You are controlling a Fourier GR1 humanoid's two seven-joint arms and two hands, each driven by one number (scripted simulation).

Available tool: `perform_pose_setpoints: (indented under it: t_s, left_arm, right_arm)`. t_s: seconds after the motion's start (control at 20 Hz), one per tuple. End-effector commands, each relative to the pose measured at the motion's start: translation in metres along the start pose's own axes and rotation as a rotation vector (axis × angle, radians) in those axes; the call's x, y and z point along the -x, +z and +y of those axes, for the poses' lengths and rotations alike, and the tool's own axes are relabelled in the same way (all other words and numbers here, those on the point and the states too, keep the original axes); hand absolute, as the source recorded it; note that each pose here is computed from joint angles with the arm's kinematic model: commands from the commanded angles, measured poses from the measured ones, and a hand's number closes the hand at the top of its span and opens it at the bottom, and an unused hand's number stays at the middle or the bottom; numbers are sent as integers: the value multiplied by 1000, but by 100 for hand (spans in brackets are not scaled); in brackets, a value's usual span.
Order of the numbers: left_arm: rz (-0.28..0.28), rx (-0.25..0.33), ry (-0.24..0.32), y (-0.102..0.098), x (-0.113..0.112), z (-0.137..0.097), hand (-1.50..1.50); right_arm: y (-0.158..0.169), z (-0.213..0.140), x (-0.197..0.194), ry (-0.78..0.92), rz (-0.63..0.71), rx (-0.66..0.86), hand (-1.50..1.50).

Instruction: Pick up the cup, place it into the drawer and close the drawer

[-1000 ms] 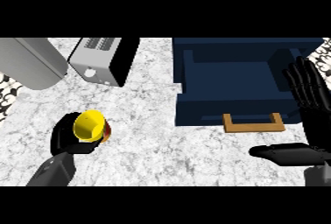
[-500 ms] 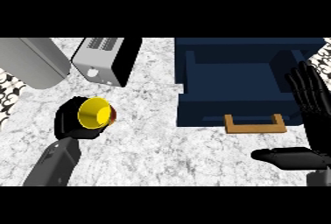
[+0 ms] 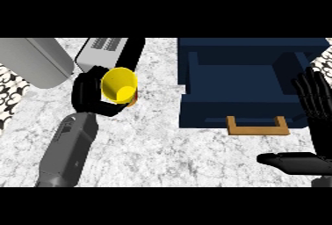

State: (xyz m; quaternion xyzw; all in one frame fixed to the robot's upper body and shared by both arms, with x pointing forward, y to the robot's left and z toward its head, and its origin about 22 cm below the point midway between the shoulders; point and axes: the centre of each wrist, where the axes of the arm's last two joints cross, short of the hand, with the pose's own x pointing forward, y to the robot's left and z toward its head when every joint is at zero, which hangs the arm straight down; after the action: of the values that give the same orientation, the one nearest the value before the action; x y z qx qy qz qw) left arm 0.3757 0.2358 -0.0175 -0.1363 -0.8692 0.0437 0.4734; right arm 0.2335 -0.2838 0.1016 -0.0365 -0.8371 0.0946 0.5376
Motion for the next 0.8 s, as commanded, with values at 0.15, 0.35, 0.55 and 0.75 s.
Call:
perform_pose_setpoints:
  t_s: [0.15, 0.35, 0.55, 0.75]
  left_arm:
    - [-25, 113, 4, -60, -35, -81, 150]
    - [-19, 160, -49, -92, -64, -107, 150]
    - [10, 173, -83, -111, -79, -140, 150]
    - [29, 179, -117, -120, -77, -183, 150]
  right_arm:
    - [2, -14, 1, 5, -10, -13, -150]
    - [-9, -6, -6, -9, -16, 2, -150]
    - [15, -12, -3, 15, -1, -13, -150]
    - [-1, -12, -14, -4, -2, -25, -150]
